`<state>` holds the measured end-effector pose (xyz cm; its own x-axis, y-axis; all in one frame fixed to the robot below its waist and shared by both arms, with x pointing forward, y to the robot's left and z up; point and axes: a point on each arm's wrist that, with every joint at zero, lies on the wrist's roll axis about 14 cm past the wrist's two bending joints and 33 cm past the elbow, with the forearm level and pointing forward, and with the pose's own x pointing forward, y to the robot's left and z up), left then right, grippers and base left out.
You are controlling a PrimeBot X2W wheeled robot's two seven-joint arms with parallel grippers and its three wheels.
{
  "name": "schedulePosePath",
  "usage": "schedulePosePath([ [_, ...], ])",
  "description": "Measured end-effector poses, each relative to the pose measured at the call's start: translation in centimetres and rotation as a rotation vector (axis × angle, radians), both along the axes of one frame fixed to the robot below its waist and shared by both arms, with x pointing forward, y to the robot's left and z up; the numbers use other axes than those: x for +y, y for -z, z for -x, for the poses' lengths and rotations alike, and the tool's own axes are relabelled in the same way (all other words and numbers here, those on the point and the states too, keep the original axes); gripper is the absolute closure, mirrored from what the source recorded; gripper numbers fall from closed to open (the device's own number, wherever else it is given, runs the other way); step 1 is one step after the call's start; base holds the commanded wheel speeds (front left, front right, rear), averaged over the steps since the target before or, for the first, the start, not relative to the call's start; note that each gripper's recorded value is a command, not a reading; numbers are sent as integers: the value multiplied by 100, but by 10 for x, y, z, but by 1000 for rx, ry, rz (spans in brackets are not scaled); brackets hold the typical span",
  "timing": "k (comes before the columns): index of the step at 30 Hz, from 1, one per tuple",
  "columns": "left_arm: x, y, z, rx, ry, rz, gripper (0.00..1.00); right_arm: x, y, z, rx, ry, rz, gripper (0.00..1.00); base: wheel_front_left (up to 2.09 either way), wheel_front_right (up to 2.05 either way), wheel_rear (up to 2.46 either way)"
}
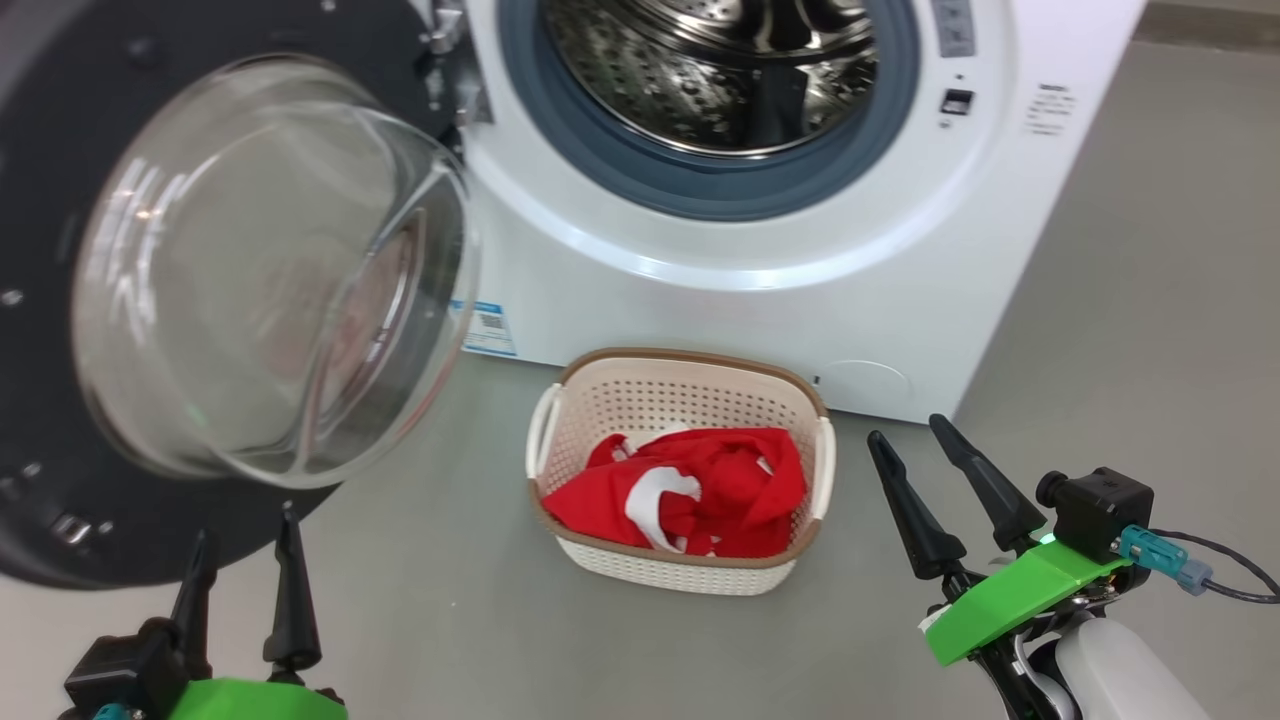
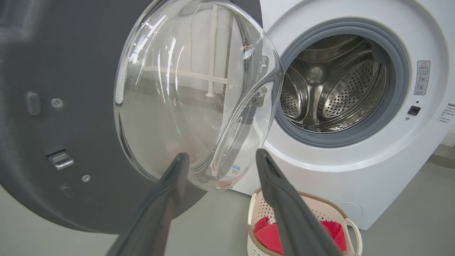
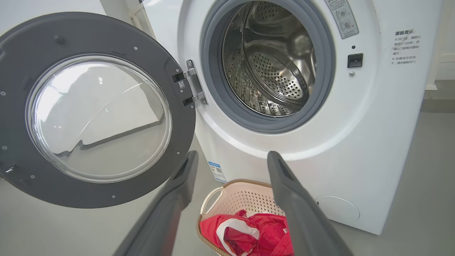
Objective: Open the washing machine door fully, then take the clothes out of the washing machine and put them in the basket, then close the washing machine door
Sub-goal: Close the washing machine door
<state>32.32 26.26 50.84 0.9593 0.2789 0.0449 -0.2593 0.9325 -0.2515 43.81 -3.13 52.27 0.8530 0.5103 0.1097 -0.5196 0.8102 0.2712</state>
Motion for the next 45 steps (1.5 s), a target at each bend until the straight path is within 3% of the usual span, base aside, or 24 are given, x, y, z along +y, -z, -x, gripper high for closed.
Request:
schedulePosePath([
  [20, 34, 0, 45, 7, -145, 1, 0, 52, 0, 7, 7, -136, -8, 0, 0, 0, 0],
  [45, 43, -3, 53, 4, -184, -9, 0, 61, 0, 8, 10, -156, -13, 0, 0, 0, 0],
])
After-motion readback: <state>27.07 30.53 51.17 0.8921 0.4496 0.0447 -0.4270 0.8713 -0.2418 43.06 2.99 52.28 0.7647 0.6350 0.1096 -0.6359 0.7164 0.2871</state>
